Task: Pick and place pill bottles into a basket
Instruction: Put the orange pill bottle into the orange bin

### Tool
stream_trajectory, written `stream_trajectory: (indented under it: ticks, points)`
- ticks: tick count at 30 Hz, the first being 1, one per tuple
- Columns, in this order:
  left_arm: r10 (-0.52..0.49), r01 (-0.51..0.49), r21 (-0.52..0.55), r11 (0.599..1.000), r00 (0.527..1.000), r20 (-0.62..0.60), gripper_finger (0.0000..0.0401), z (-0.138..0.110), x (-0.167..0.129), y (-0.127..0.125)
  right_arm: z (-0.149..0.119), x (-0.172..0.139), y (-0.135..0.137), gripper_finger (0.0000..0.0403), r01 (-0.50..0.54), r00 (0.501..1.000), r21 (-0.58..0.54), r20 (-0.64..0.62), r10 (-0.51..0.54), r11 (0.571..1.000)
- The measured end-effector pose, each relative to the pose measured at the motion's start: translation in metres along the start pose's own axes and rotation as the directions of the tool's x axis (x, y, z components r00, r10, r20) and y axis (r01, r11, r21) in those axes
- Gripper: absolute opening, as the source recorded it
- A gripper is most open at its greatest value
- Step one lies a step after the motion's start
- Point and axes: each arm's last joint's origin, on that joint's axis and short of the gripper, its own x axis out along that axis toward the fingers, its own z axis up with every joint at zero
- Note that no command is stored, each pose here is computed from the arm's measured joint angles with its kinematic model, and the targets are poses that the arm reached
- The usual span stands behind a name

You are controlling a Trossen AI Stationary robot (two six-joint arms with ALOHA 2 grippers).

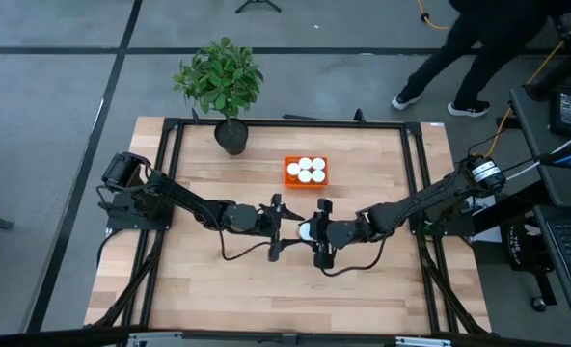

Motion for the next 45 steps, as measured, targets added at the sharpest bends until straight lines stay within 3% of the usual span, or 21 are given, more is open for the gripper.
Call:
stream_trajectory:
  ticks: [25, 45]
  points:
    - [-0.002, 0.001, 0.038, 0.999, 1.000, 0.019, 0.0282, 0.0018, 0.0004, 0.0031, 0.0051, 0.0022, -0.0052, 0.0197, 0.007, 0.999, 0.003, 0.043, -0.007, 1.000]
    - [-0.022, 0.020, 0.077, 0.997, 0.999, 0.026, 0.0201, 0.0028, -0.0006, -0.0011, 0.0055, 0.0023, -0.0055, 0.0197, 0.007, 0.999, 0.007, 0.046, -0.007, 1.000]
